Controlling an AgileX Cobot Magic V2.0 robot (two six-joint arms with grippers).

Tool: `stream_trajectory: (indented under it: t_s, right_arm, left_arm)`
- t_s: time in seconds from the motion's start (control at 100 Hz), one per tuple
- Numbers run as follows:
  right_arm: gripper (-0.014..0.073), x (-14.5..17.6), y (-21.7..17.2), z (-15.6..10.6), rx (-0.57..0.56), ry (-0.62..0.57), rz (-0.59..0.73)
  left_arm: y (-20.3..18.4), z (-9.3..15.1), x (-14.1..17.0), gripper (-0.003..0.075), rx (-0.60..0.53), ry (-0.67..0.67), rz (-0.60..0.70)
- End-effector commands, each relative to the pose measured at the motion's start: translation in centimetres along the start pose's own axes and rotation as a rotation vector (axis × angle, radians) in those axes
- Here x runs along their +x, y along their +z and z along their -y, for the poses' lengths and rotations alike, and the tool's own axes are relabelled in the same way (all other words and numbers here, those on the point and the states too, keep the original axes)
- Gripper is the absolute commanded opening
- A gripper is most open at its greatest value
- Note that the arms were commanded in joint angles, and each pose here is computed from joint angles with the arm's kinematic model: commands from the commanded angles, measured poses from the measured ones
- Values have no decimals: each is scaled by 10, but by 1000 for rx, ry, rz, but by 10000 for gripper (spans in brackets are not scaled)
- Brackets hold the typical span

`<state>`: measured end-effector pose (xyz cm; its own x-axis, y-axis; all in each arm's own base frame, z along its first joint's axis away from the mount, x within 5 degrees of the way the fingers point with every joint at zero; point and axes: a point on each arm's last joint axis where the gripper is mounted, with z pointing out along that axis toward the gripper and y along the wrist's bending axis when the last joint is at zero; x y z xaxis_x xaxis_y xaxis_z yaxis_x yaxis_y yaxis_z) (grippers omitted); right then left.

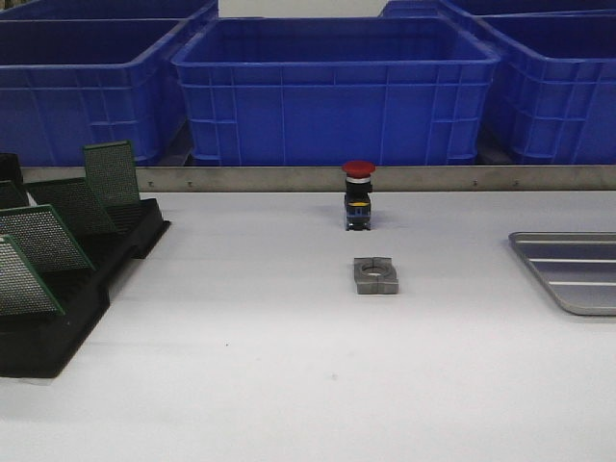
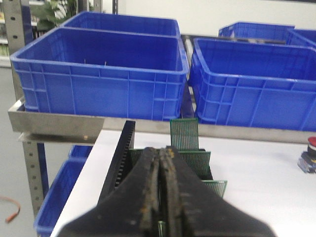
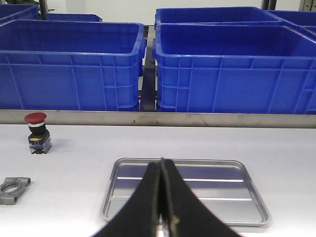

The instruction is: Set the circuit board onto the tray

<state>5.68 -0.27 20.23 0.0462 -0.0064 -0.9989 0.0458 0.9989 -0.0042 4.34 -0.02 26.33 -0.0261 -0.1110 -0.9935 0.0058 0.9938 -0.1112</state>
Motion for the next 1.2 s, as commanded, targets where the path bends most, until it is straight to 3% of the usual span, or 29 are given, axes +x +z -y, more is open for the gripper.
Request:
stream_trajectory:
  t_s: [0.0,0.32,0.49,0.58,0.73,0.83,0.96,1.19]
  right_arm:
    - [-62,-13,-3,0,0,-13,116]
    - [-62,-13,-3,0,0,-13,116]
    - [-62,-13,-3,0,0,-13,116]
    - [-62,-13,-3,0,0,-13,116]
    - [-62,-13,-3,0,0,-13,116]
    - [-62,-13,-3,0,0,-13,116]
    - [-62,-13,-3,0,0,-13,116]
    - [-62,-13,-3,0,0,-13,116]
  left_arm:
    - [1,3,-29,-20,-1,-18,-19]
    - [40,6,-55,-20,-47,-6,-419]
    - [68,7,-59,-11,-53,29,-557]
    - [80,7,-61,69,-46,64,-599]
    - [95,8,-65,305,-49,76,-689]
    - [104,8,-65,408,-26,145,-764]
    - [115,9,-63,407,78,338,-832]
    - [123,18,-53,406,512,960,-800]
